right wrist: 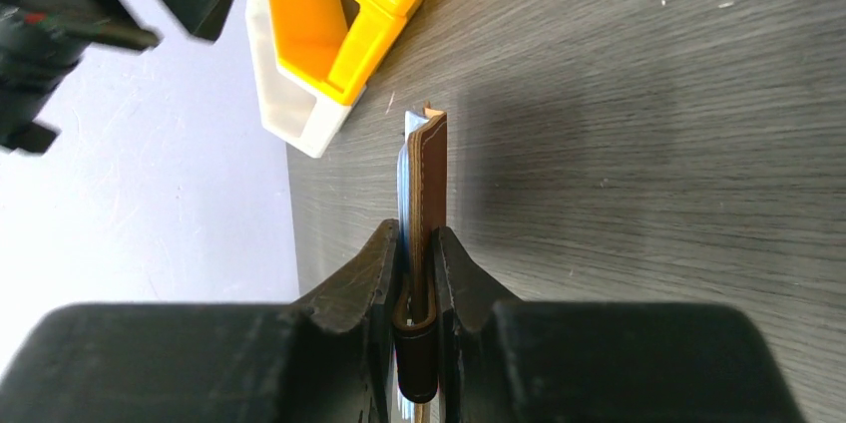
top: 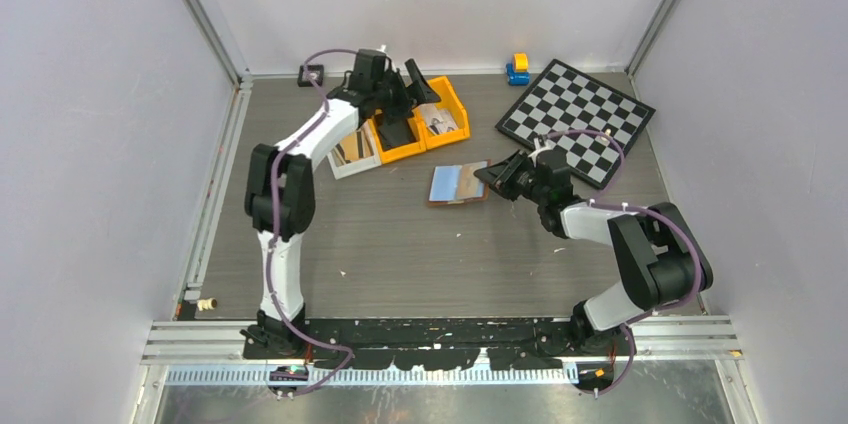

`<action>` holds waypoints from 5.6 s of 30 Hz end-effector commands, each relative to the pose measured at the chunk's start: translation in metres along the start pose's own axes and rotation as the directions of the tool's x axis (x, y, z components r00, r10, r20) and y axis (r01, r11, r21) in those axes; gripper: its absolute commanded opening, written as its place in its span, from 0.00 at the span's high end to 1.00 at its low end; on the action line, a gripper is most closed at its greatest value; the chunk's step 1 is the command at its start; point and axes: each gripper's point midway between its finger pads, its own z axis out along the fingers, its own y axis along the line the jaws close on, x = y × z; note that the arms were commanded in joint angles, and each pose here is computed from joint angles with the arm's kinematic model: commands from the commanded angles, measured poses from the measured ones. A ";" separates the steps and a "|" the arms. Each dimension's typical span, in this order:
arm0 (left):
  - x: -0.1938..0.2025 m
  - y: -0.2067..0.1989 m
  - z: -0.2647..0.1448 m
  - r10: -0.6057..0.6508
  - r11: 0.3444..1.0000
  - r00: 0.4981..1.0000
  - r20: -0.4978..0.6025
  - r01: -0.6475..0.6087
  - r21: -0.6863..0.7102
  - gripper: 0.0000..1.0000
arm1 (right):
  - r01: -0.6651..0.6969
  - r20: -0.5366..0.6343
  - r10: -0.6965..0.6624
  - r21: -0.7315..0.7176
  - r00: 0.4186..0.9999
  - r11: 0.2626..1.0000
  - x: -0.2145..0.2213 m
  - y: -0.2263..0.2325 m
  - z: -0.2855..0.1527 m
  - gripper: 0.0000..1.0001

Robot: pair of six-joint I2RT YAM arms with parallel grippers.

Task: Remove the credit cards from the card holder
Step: Place the credit card in the storage box, then remove the credit card from the card holder.

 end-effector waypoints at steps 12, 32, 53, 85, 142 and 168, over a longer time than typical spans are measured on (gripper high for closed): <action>0.042 -0.003 -0.181 0.042 0.996 0.965 0.260 -0.020 -0.088 0.00 | 0.100 0.081 -0.097 -0.028 0.992 0.995 -0.018 0.020 -0.008 0.99; 0.118 0.017 -0.173 -0.076 0.976 0.987 0.142 0.045 0.213 0.02 | 0.040 0.066 -0.040 -0.006 0.997 0.999 -0.020 0.041 -0.013 0.99; 0.139 -0.001 -0.150 -0.014 0.950 0.997 0.074 -0.010 0.311 0.00 | 0.121 -0.002 -0.131 -0.352 0.991 0.928 0.002 0.100 -0.031 0.99; 0.152 -0.060 -0.151 -0.012 0.766 1.000 -0.019 0.022 0.643 0.41 | 0.187 0.013 -0.203 -0.448 0.979 0.874 0.007 0.128 -0.050 1.00; 0.152 -0.051 -0.145 0.013 0.814 0.997 -0.070 0.030 0.580 0.88 | 0.163 -0.106 -0.216 -0.368 0.971 0.915 0.036 0.113 -0.021 0.90; 0.159 -0.040 -0.133 -0.009 0.837 0.993 -0.119 0.072 0.542 1.00 | 0.229 -0.029 -0.249 -0.303 0.968 0.925 0.023 0.108 -0.031 0.97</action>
